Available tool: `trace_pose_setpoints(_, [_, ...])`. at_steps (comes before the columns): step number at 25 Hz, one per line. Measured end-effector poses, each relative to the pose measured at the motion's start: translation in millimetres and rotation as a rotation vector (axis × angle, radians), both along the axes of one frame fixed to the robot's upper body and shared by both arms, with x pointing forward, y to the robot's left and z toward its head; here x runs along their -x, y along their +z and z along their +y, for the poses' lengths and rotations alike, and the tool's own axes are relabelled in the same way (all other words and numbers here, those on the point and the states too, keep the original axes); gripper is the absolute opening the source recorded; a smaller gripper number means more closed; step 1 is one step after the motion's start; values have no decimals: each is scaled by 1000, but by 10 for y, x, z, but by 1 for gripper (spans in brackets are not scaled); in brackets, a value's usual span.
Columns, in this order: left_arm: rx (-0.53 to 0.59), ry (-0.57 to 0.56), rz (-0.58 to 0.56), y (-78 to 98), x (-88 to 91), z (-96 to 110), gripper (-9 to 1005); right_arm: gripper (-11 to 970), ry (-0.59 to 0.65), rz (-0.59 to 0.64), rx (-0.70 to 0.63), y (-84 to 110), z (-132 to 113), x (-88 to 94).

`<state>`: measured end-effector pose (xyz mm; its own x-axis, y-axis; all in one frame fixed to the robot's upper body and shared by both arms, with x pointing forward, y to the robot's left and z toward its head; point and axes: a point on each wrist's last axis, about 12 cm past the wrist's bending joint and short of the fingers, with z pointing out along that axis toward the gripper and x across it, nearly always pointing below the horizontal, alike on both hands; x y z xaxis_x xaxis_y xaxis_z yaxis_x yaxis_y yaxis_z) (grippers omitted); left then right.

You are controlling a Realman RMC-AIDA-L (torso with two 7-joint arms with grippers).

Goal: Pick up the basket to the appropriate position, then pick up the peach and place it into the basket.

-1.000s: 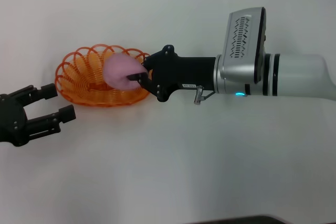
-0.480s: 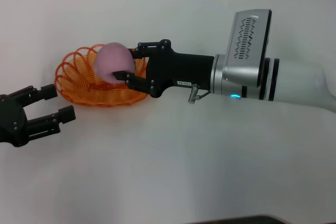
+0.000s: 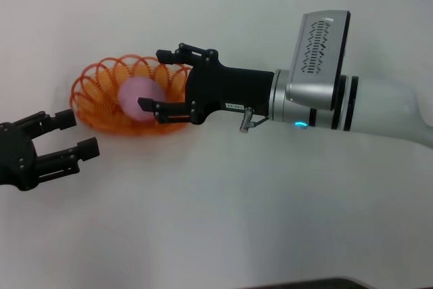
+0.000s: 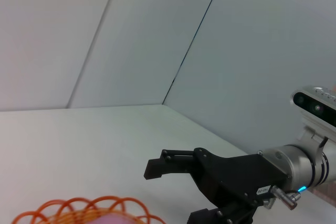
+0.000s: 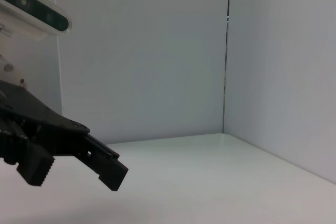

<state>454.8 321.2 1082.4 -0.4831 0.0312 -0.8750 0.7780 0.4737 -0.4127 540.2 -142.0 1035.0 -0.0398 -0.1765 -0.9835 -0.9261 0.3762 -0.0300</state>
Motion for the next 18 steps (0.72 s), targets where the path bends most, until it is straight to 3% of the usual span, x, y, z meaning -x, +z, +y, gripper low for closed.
trace_pose_setpoints(8, [0,-3,-1,2,-3,-5,844,942,-6,9,-10,5,-1,-2])
trace_pose_setpoints(12, [1,-3,-1,3,-1,-3,844,943,-14,60,-113,101,-110,-8])
trace_pose_setpoints(15, [1,0,-2,5,0,2,844,943,47,126,-195,252,-311,-24])
trace_pose_setpoints(18, [-2,1,-5,12,-1,8,844,944,123,191,-153,423,-571,-59])
